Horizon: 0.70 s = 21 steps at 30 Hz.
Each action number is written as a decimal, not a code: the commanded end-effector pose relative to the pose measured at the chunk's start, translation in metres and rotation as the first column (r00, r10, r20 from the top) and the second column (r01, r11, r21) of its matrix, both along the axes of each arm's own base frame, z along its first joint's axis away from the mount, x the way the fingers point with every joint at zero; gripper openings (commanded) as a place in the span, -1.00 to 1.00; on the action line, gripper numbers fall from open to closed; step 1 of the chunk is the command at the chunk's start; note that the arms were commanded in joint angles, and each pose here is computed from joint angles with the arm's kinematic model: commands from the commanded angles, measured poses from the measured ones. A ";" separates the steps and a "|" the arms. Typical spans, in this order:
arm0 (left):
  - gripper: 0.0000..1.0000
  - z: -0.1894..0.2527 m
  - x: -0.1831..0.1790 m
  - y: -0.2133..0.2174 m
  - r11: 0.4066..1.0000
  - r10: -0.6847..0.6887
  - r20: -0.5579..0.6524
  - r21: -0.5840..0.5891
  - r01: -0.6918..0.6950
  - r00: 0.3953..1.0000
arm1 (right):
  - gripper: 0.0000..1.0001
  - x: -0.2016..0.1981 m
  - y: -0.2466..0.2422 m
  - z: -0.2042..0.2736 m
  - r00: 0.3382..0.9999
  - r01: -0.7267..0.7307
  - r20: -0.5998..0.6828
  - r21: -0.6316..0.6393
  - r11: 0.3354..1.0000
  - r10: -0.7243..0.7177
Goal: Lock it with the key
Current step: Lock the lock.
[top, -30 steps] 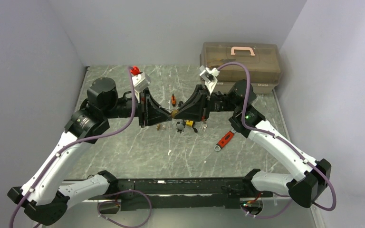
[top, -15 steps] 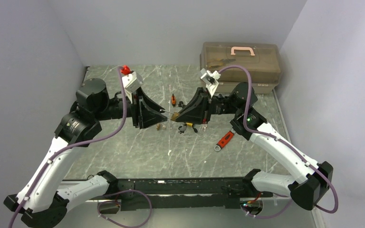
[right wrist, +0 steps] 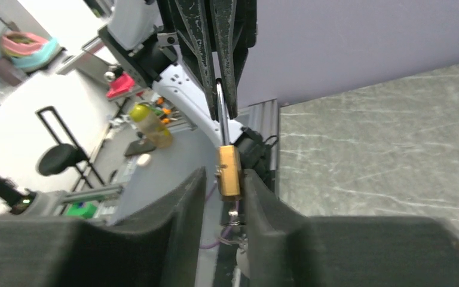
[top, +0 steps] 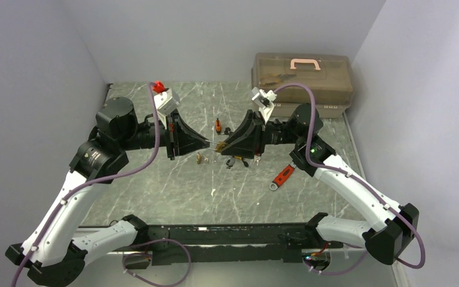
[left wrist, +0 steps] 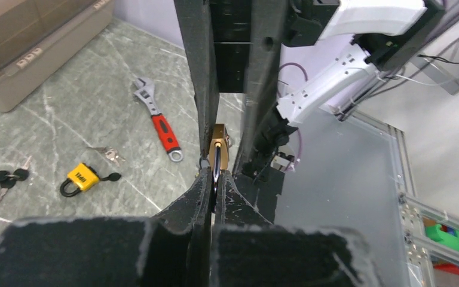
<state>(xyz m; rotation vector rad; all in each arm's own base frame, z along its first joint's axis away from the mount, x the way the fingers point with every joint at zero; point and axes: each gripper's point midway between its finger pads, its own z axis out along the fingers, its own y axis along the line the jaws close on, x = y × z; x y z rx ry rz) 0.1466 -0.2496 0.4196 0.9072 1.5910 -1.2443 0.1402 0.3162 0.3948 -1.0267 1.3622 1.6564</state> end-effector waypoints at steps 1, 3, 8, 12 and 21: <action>-1.00 0.014 0.008 0.006 0.998 0.066 0.038 -0.021 -0.065 0.997 | -0.05 0.001 -0.004 0.004 0.997 0.053 0.049 0.028 0.998 -0.054; -1.00 0.019 0.011 0.011 0.994 0.104 0.050 -0.026 -0.103 0.993 | 0.27 0.005 -0.005 -0.002 0.995 0.085 0.047 0.024 0.996 -0.086; -1.00 0.021 0.009 0.017 0.992 0.123 0.051 -0.024 -0.122 0.991 | 0.40 0.011 -0.007 -0.018 0.990 0.139 0.037 -0.009 0.990 -0.138; -1.00 0.019 0.009 0.017 0.992 0.126 0.039 -0.020 -0.125 0.991 | 0.29 0.015 -0.006 -0.023 0.988 0.153 0.033 -0.018 0.988 -0.152; -1.00 0.017 0.012 0.017 0.991 0.137 0.031 -0.011 -0.136 0.990 | -0.17 0.019 0.004 -0.019 0.987 0.154 0.057 -0.030 0.988 -0.152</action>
